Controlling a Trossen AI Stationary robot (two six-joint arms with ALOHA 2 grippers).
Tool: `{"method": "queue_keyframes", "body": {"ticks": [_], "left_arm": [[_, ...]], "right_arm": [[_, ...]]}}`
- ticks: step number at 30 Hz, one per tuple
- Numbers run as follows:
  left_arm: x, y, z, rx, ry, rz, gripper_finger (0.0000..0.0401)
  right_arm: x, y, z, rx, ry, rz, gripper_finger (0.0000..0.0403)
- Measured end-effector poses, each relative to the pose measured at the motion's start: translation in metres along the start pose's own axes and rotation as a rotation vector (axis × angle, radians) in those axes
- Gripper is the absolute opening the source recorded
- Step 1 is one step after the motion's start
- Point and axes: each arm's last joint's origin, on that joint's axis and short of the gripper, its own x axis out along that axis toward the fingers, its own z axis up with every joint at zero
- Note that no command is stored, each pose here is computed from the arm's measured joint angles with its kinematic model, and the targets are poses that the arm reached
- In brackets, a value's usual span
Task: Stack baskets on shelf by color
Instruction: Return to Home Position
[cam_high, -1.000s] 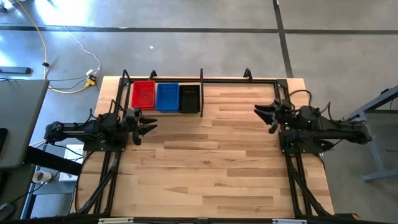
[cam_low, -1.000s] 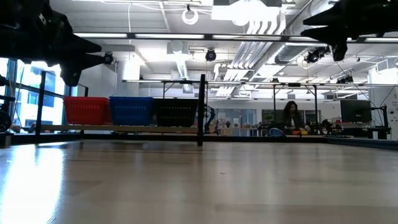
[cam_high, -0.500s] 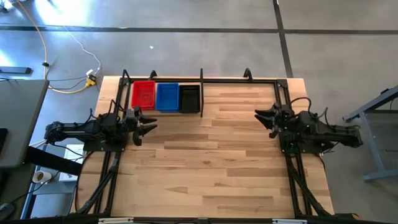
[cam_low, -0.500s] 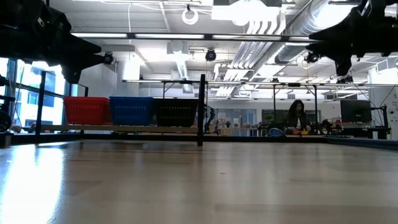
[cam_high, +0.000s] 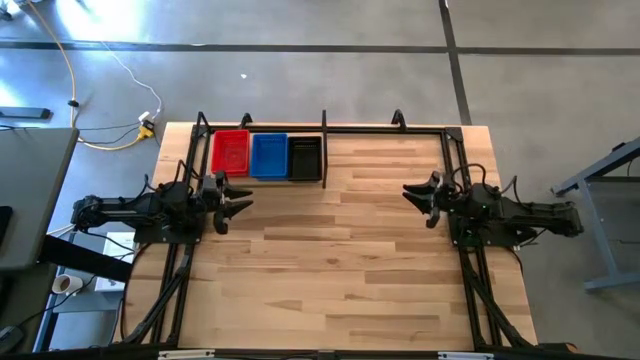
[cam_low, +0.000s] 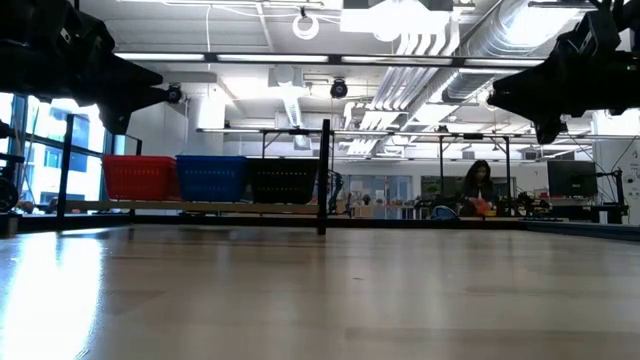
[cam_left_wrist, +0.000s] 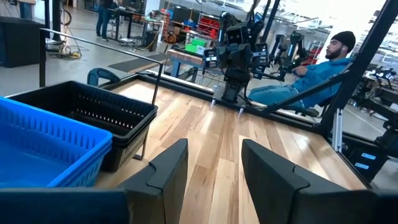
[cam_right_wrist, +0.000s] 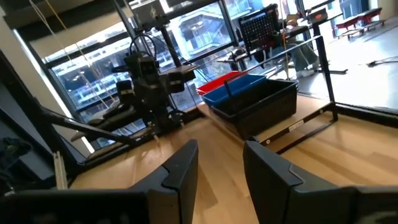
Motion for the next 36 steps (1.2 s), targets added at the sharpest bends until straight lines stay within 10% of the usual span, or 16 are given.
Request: {"method": "queue_keyframes", "body": {"ticks": [9, 36], "left_arm": [[0.0000, 0.0000, 0.0001, 0.000, 0.000, 0.000, 0.0142], [0.0000, 0.0000, 0.0002, 0.000, -0.001, 0.000, 0.0142]], "right_arm": [[0.0000, 0.0000, -0.0001, -0.168, 0.001, 0.000, 0.0114], [0.0000, 0.0000, -0.0003, -0.136, 0.004, 0.002, 0.0114]]}}
